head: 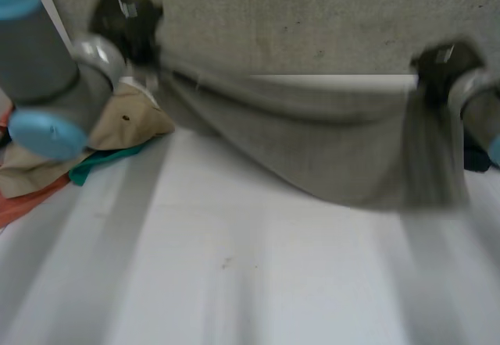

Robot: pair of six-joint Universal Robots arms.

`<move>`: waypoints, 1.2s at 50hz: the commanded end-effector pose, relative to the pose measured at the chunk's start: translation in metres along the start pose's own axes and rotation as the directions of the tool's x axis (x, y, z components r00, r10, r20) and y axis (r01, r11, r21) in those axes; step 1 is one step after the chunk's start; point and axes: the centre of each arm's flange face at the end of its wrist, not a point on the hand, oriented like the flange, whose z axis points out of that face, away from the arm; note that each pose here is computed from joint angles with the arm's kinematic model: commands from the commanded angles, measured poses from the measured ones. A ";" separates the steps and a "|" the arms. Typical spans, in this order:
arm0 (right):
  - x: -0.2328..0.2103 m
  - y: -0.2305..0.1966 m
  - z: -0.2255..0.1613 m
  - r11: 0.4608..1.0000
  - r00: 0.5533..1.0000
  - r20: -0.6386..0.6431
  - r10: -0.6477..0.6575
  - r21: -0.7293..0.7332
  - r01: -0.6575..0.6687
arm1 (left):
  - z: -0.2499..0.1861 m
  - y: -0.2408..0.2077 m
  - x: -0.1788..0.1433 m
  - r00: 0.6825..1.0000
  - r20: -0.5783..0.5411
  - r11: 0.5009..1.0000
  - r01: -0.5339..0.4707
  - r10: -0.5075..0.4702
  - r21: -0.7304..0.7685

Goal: Fold the laundry.

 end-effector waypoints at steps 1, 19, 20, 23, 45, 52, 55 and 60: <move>0.085 -0.096 0.021 0.826 0.910 -0.311 0.275 0.561 -0.058 | 0.023 -0.089 -0.079 0.959 0.250 0.933 0.033 -0.131 0.359; -0.030 -0.002 0.014 0.976 0.989 0.070 0.128 0.170 -0.139 | 0.011 0.043 -0.023 0.986 0.066 0.988 0.151 -0.153 0.028; -0.047 0.020 0.011 0.989 0.987 0.116 0.115 0.082 -0.124 | 0.004 0.060 -0.010 0.987 0.029 0.987 0.159 -0.158 -0.023; -0.072 0.053 0.005 0.995 0.976 0.191 0.100 -0.047 -0.093 | -0.013 0.092 0.016 0.984 -0.049 0.979 0.161 -0.169 -0.125; -0.117 0.105 -0.056 0.967 0.932 0.335 0.135 -0.250 -0.050 | -0.072 0.119 0.033 0.967 -0.150 0.943 0.154 -0.205 -0.297; -0.113 0.107 -0.054 0.972 0.943 0.316 0.107 -0.233 -0.032 | -0.078 0.118 0.032 0.967 -0.152 0.937 0.149 -0.205 -0.317; -0.108 0.102 -0.058 0.970 0.945 0.311 0.104 -0.242 -0.027 | -0.083 0.114 0.030 0.964 -0.158 0.931 0.151 -0.212 -0.331; -0.100 0.095 -0.065 0.970 0.940 0.324 0.110 -0.240 -0.031 | -0.092 0.104 0.026 0.962 -0.165 0.928 0.149 -0.215 -0.342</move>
